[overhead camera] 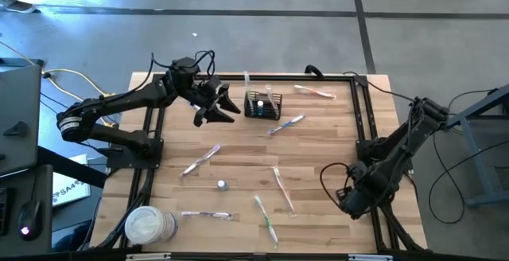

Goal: Pick & Place toothbrushing station
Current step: Put the right green toothbrush on the mesh organizer

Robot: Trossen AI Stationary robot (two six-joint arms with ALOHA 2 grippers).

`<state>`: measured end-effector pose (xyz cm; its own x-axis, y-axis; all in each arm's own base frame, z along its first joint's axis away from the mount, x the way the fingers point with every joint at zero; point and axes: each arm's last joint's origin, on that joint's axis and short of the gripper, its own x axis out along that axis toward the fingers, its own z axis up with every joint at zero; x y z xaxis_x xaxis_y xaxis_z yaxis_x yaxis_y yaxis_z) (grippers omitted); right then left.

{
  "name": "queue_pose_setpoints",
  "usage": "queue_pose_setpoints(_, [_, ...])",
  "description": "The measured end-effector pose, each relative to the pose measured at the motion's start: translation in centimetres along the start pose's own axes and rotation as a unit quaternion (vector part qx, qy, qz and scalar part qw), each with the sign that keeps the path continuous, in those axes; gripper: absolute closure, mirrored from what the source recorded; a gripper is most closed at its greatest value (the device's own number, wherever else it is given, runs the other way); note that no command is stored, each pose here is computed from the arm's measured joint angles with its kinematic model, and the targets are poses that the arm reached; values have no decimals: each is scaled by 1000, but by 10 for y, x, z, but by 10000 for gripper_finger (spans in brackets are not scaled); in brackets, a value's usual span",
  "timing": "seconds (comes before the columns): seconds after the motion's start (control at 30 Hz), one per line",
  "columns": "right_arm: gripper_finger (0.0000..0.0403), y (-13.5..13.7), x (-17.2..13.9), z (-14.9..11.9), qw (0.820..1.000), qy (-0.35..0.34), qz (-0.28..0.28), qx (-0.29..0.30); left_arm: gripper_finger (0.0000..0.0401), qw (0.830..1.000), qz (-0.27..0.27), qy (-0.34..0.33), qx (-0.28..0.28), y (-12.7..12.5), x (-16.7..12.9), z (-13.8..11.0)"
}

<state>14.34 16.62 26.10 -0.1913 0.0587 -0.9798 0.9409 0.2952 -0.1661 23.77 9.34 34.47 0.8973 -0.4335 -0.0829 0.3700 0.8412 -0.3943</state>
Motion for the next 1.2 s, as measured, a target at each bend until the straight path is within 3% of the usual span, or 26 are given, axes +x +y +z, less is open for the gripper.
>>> queue_pose_setpoints(0.53, [144,-6,83,29,1000,-11,-24,14,175,999,7,22,-22,2,0,-6])
queue_pose_setpoints(1.2, [144,-17,136,45,1000,16,2,19,175,999,8,25,-26,2,0,-7])
